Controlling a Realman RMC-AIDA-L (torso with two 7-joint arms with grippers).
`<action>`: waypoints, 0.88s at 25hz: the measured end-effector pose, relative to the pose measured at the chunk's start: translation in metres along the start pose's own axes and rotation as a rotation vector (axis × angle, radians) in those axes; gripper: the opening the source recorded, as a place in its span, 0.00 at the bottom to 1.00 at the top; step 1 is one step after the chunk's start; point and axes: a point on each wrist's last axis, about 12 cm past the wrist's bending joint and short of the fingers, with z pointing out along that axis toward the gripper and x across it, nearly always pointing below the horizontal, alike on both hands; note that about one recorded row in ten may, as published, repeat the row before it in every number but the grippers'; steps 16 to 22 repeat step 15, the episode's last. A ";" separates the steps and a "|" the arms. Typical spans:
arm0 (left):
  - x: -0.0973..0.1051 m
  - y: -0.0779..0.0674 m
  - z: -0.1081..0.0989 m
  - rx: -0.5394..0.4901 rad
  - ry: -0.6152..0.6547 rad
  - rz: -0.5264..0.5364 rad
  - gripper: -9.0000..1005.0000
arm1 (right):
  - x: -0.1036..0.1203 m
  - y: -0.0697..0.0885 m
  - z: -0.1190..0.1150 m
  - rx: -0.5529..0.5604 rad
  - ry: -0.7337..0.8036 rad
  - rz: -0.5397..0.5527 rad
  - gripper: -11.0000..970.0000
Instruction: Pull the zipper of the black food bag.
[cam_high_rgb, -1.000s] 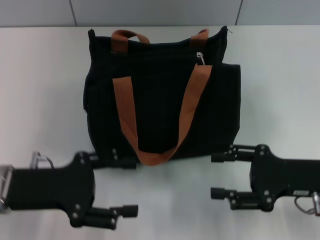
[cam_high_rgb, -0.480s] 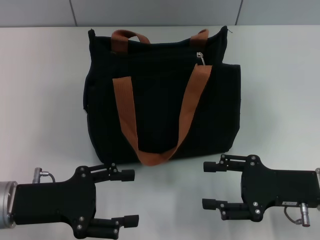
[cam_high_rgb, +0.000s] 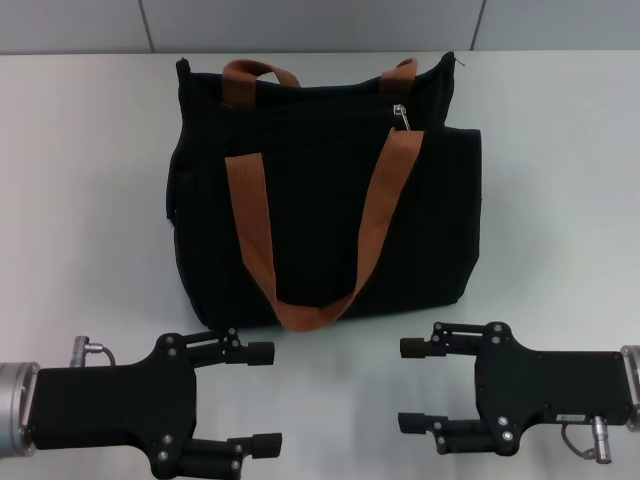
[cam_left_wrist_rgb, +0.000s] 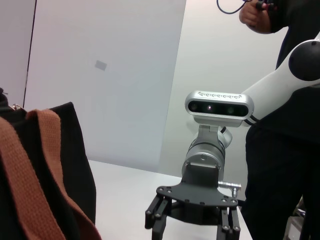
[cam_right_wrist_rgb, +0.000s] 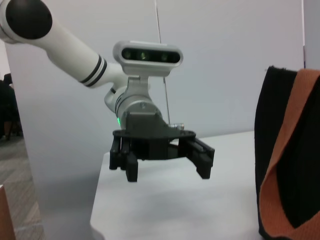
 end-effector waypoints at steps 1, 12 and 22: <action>0.000 0.000 0.000 0.001 0.000 -0.002 0.83 | 0.001 0.000 0.000 -0.002 0.005 0.000 0.74; 0.000 0.001 -0.001 0.001 0.002 -0.003 0.83 | 0.000 -0.003 0.002 -0.007 0.023 0.001 0.74; 0.000 0.001 -0.001 0.000 0.003 -0.004 0.83 | 0.000 -0.003 0.002 -0.008 0.023 0.001 0.74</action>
